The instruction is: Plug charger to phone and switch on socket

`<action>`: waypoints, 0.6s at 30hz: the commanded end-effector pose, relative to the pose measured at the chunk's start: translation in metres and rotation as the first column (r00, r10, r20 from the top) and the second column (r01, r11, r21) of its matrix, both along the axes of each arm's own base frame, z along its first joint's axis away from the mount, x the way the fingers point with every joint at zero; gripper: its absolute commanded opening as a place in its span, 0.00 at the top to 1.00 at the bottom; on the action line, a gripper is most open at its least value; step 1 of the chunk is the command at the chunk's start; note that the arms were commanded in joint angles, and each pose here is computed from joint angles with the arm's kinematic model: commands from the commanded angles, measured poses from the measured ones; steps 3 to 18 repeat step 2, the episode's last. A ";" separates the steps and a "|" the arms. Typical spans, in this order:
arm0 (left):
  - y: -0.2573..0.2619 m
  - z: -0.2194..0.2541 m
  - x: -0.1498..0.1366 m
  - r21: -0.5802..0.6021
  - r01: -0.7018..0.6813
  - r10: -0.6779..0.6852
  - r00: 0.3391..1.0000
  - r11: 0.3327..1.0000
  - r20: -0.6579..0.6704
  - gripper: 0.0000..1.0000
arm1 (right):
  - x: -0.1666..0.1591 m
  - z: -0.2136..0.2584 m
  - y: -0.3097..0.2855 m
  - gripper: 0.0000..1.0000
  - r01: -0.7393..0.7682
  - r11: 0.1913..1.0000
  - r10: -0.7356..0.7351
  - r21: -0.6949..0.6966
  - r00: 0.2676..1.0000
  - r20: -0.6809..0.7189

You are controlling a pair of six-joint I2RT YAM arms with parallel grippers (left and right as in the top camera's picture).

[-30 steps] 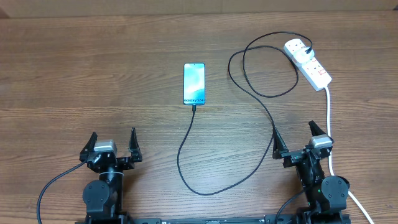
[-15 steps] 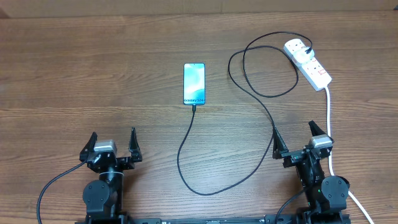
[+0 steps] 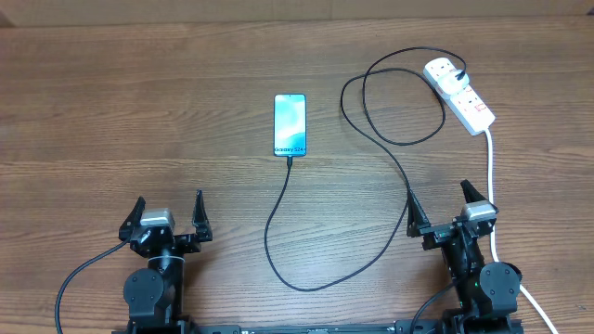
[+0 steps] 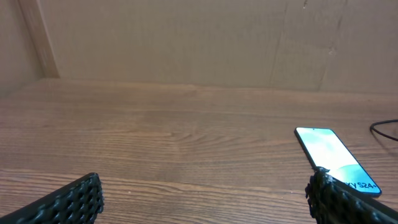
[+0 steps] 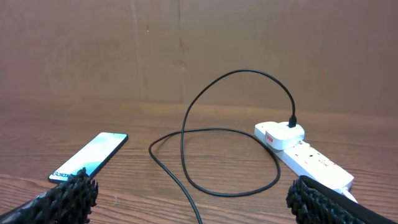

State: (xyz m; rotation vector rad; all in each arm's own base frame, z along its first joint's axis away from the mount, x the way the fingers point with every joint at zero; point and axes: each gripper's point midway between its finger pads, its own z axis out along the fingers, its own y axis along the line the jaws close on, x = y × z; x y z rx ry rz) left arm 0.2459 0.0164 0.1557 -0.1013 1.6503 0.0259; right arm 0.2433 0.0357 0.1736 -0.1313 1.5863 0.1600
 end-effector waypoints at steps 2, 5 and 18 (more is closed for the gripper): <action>0.000 0.001 0.000 0.022 0.002 -0.002 1.000 1.000 0.006 0.00 | 0.001 -0.002 -0.003 0.00 0.016 1.000 -0.016 0.002 1.000 0.002; 0.000 0.001 0.000 0.022 0.002 -0.002 1.000 1.000 0.006 0.00 | 0.001 -0.002 -0.003 0.00 0.016 1.000 -0.016 0.002 1.000 0.002; 0.000 0.001 0.000 0.022 0.002 -0.002 1.000 1.000 0.006 0.00 | 0.001 -0.002 -0.003 0.00 0.016 1.000 -0.016 0.002 1.000 0.002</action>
